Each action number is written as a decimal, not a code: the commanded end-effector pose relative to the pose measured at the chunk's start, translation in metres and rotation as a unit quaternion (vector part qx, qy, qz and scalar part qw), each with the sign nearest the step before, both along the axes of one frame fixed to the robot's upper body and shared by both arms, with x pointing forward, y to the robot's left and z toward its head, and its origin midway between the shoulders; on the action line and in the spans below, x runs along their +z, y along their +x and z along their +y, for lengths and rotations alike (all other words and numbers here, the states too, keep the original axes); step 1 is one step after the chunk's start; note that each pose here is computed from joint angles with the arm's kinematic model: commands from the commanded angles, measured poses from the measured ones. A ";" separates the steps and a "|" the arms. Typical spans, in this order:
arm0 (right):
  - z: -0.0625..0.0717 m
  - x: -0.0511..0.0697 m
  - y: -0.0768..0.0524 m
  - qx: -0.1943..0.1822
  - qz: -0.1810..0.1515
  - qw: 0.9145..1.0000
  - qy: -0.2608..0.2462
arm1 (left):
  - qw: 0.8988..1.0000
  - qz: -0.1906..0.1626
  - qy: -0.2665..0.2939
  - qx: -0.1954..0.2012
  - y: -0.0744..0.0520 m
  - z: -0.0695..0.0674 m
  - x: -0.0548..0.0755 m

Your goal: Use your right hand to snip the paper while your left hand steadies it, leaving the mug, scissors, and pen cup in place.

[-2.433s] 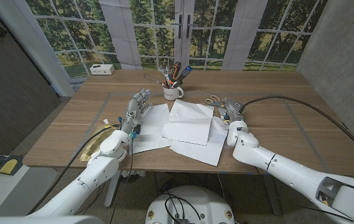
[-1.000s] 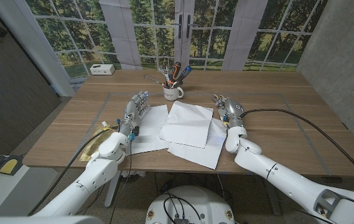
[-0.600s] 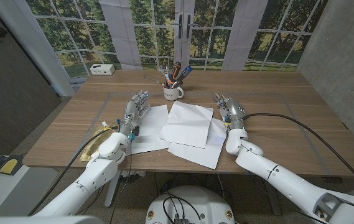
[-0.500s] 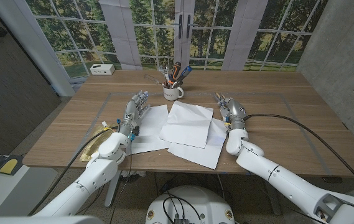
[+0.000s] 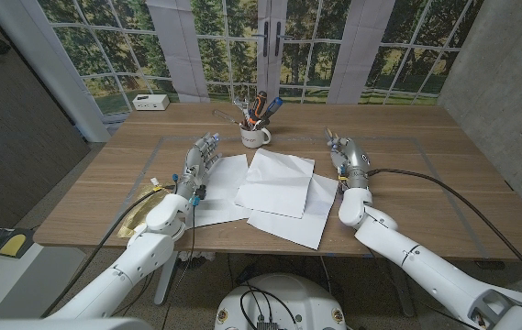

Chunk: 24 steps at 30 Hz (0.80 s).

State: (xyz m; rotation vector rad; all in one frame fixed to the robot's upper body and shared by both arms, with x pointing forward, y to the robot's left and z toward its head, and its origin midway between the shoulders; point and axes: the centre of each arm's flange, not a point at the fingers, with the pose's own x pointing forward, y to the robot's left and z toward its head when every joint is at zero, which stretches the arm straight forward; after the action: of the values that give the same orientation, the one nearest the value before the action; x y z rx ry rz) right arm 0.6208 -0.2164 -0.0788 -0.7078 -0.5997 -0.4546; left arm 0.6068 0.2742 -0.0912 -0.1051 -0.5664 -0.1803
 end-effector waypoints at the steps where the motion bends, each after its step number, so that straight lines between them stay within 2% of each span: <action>1: -0.014 0.014 -0.006 0.045 -0.034 0.998 0.039 | 1.000 -0.002 0.004 0.003 -0.001 -0.001 0.005; 13: -0.021 0.026 -0.012 0.082 -0.053 0.993 0.072 | 1.000 -0.007 0.008 0.003 0.001 -0.003 0.014; 24: -0.025 0.040 -0.020 0.124 -0.065 0.984 0.110 | 1.000 -0.013 0.011 0.002 0.001 -0.003 0.019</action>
State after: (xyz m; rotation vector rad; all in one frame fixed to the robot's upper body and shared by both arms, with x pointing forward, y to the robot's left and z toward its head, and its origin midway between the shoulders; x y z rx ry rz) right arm 0.6083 -0.2377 -0.0517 -0.4855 -0.7045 -0.3759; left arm 0.6074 0.2719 -0.0777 -0.0875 -0.5805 -0.1806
